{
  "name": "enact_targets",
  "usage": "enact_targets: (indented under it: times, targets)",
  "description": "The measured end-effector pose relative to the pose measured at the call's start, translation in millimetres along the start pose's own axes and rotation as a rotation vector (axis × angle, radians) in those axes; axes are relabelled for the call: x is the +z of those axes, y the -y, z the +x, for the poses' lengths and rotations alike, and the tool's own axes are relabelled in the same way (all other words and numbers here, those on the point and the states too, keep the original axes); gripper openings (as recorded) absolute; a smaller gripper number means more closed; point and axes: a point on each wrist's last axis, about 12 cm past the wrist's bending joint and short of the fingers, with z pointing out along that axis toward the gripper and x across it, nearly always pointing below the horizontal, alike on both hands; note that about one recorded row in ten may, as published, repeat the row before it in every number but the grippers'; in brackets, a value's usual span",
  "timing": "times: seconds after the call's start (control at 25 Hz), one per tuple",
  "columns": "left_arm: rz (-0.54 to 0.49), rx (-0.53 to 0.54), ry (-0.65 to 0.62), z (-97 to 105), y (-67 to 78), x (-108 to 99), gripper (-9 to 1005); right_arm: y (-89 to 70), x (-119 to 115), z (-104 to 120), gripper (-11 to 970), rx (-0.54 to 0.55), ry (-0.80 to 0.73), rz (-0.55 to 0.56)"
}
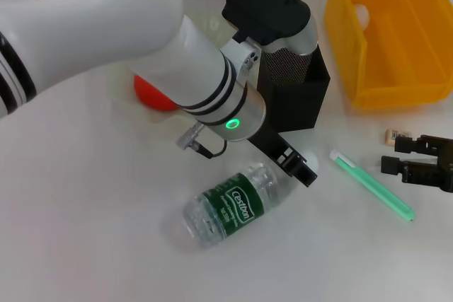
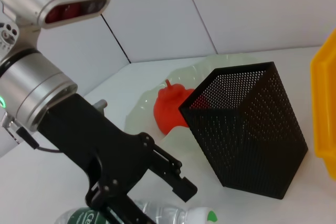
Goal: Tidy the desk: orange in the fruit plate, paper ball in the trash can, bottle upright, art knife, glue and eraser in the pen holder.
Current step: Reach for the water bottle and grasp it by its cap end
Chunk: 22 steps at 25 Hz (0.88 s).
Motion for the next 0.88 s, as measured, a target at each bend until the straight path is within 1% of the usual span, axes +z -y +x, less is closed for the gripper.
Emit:
enact_targets:
  times: [0.12, 0.2, 0.28, 0.4, 0.76, 0.88]
  targets:
    - [0.006, 0.005, 0.008, 1, 3.1, 4, 798, 0.3, 1, -1, 728, -0.002, 0.001, 0.001]
    - [0.006, 0.005, 0.008, 1, 3.1, 4, 798, 0.5, 2, -1, 727, -0.003, 0.002, 0.003]
    - [0.001, 0.010, 0.027, 2, 4.3, 9, 798, 0.9, 3, -1, 727, -0.003, 0.000, 0.008]
    - [-0.003, 0.015, 0.037, 2, 5.0, 12, 799, 0.8, 5, 0, 727, -0.002, -0.001, 0.008]
    - [-0.011, 0.005, 0.033, 8, 2.5, 16, 799, 1.1, 8, 0, 727, 0.003, 0.005, -0.001]
    - [-0.013, 0.000, 0.038, 9, 1.5, 17, 767, 1.5, 9, -1, 727, -0.001, 0.006, 0.001]
